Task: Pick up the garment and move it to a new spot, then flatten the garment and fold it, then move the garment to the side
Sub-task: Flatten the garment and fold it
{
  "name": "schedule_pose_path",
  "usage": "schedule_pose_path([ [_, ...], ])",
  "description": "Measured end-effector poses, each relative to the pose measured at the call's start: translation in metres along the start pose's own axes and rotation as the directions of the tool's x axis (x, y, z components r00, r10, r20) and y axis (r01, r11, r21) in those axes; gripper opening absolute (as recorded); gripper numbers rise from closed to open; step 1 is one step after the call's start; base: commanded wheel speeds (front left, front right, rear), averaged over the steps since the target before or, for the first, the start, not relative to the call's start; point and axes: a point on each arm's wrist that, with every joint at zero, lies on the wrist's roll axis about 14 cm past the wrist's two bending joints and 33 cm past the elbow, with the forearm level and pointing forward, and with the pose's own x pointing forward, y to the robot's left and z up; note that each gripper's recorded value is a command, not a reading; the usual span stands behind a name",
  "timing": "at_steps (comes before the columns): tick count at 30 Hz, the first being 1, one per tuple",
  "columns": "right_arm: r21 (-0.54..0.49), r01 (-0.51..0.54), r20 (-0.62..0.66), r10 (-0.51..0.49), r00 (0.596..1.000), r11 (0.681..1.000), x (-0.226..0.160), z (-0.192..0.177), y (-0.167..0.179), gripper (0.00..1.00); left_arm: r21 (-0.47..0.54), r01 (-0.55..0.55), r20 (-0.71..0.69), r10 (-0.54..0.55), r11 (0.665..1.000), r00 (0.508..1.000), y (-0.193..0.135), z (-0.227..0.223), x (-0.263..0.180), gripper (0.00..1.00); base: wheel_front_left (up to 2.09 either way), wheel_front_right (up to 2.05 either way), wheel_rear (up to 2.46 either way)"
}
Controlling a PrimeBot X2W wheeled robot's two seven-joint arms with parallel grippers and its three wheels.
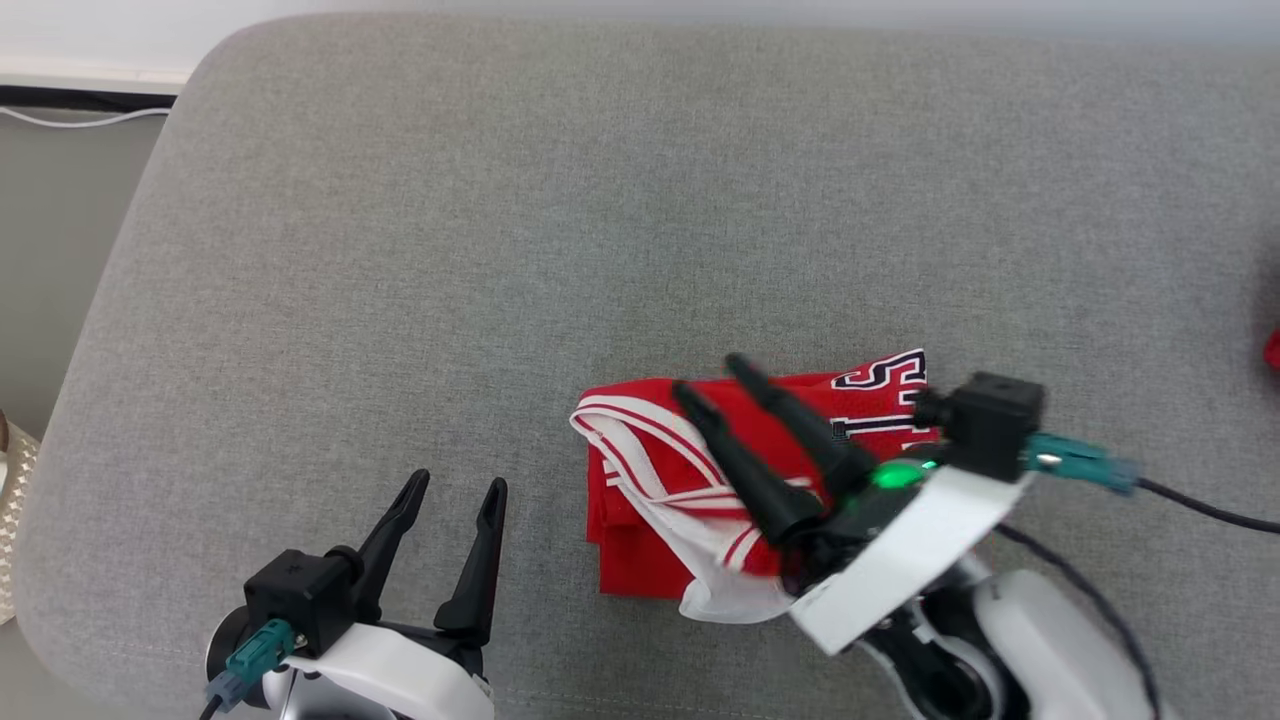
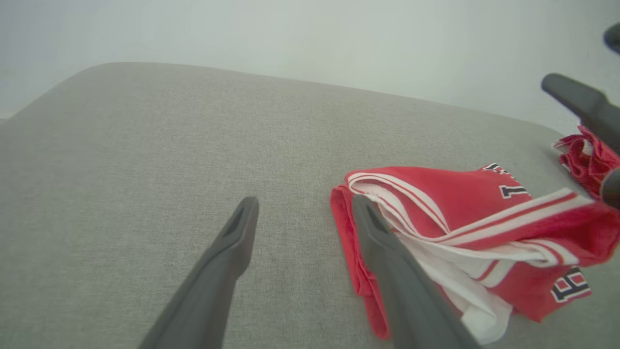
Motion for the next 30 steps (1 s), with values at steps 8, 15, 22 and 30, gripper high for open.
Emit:
schedule_pose_path([
  [8,-0.251,0.131,0.264,-0.063,0.962,0.959,-0.044,0.075,-0.028,1.0,0.027,0.002,0.025,-0.003,1.0,1.0,0.002,0.009,-0.005,1.0,0.0,0.0,0.0],
  [15,-0.491,0.377,0.36,-0.211,0.909,0.785,-0.106,0.101,-0.074,1.0,0.07,-0.01,0.076,0.004,0.998,0.997,0.006,0.027,-0.008,1.0,0.0,0.0,0.0],
  [22,-0.568,0.487,0.35,-0.341,0.872,0.663,-0.153,0.085,-0.096,1.0,0.105,-0.084,0.121,0.071,0.991,0.99,0.023,0.039,-0.021,1.0,0.0,0.0,0.0],
  [30,-0.528,0.555,0.339,-0.44,0.832,0.643,-0.186,0.061,-0.105,1.0,0.107,-0.141,0.16,0.123,0.984,0.979,0.034,0.047,-0.043,1.0,0.0,0.0,0.0],
])
